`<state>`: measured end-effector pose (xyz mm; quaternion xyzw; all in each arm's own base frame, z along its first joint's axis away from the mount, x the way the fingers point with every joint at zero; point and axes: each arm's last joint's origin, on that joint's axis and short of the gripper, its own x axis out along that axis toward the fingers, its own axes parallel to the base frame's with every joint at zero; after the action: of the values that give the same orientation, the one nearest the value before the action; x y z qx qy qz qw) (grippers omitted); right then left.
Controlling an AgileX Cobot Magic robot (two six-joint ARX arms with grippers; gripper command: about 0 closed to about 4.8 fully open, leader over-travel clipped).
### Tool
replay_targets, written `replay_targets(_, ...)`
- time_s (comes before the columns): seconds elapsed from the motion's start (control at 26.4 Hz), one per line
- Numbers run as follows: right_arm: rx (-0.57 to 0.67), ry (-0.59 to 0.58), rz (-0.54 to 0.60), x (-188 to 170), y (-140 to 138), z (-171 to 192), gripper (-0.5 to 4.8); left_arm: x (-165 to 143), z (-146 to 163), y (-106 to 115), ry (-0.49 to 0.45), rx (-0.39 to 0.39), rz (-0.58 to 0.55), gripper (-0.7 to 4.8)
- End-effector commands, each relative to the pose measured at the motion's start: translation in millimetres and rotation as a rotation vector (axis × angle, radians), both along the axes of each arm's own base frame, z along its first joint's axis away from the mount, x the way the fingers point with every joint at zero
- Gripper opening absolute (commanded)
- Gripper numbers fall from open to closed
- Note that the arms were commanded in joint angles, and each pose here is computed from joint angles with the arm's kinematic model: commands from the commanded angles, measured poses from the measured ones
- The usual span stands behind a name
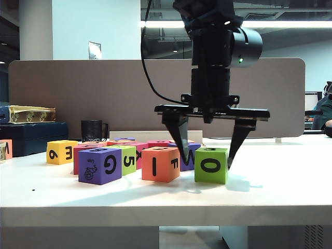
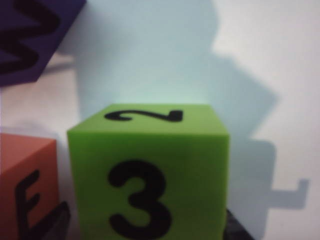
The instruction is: Select the appropriate blocks from the scattered letter blocks on the table and arrange them in a row to spell out "23".
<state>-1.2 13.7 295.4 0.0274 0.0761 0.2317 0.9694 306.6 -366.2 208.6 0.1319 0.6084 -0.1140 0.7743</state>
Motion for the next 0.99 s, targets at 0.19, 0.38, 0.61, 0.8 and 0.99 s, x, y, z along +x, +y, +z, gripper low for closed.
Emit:
replay_targets(0.19, -0.004, -0.027, -0.001, -2.4, 0.0, 1.7, -0.01, -3.1, 18.1, 4.8, -0.017, 0.024, -0.097, 3.54)
replay_targets(0.38, -0.004, -0.027, -0.001, -2.4, 0.0, 1.7, -0.01, -4.6, 43.0, 10.1, -0.026, 0.032, -0.159, 3.54)
replay_targets(0.61, -0.003, -0.027, -0.002, -2.4, 0.0, 1.7, -0.01, 10.7, 67.3, 34.0, -0.098, 0.139, -0.194, 3.36)
replay_targets(0.8, -0.004, -0.028, -0.002, -2.4, 0.0, 1.7, -0.01, 30.5, 66.7, 55.1, -0.012, 0.043, -0.142, 3.37)
replay_targets(0.99, -0.027, -0.035, -0.049, -1.8, -1.3, 1.6, -0.01, 43.0, 51.5, 71.8, 0.068, 0.036, -0.102, 3.37)
